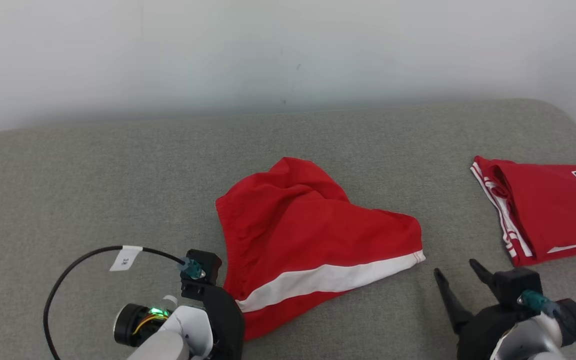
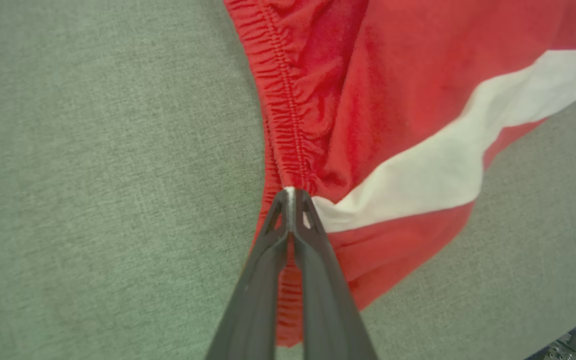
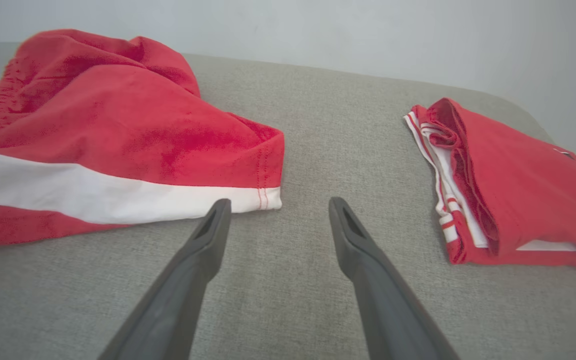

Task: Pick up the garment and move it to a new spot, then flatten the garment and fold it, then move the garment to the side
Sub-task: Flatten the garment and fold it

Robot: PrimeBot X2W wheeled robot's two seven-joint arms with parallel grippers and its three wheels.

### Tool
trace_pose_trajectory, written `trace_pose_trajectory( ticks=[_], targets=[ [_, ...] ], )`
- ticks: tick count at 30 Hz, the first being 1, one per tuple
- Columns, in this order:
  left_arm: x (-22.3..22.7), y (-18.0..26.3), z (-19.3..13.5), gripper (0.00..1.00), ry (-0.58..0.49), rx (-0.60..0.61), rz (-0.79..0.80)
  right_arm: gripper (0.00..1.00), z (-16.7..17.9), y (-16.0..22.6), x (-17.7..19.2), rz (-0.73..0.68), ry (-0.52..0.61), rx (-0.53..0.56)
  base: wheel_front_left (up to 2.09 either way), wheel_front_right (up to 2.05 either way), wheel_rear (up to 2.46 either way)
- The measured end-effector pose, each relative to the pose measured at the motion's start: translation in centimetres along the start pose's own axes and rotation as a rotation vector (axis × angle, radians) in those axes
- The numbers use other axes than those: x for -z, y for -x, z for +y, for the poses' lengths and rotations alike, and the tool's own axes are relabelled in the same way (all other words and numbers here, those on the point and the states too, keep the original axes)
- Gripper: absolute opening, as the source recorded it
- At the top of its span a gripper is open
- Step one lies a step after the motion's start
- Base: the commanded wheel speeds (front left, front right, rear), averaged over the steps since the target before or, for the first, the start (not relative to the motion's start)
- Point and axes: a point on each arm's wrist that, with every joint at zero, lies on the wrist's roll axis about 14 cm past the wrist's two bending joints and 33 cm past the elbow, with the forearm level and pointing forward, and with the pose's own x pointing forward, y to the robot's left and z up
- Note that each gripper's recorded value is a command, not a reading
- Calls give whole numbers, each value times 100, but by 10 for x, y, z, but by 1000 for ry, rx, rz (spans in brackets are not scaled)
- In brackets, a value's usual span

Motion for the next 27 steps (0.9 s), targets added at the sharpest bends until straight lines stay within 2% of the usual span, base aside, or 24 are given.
trace_pose_trajectory(
  ticks=[7,15,25,26,27],
  targets=[
    [10,1,-8,0,68,9,-48,100,-18,-31,-1,103,63,17,0,0,0],
    [18,-4,-2,0,114,1,-48,100,-8,-57,35,271,74,-25,0,0,0],
    [18,-8,7,0,130,-16,-55,99,3,-71,44,299,83,-66,0,0,0],
    [18,-8,8,0,129,-17,-55,75,4,-71,43,299,84,-68,0,0,0],
    [17,-8,8,0,130,-18,-58,45,5,-72,43,298,82,-71,0,0,0]
  ],
)
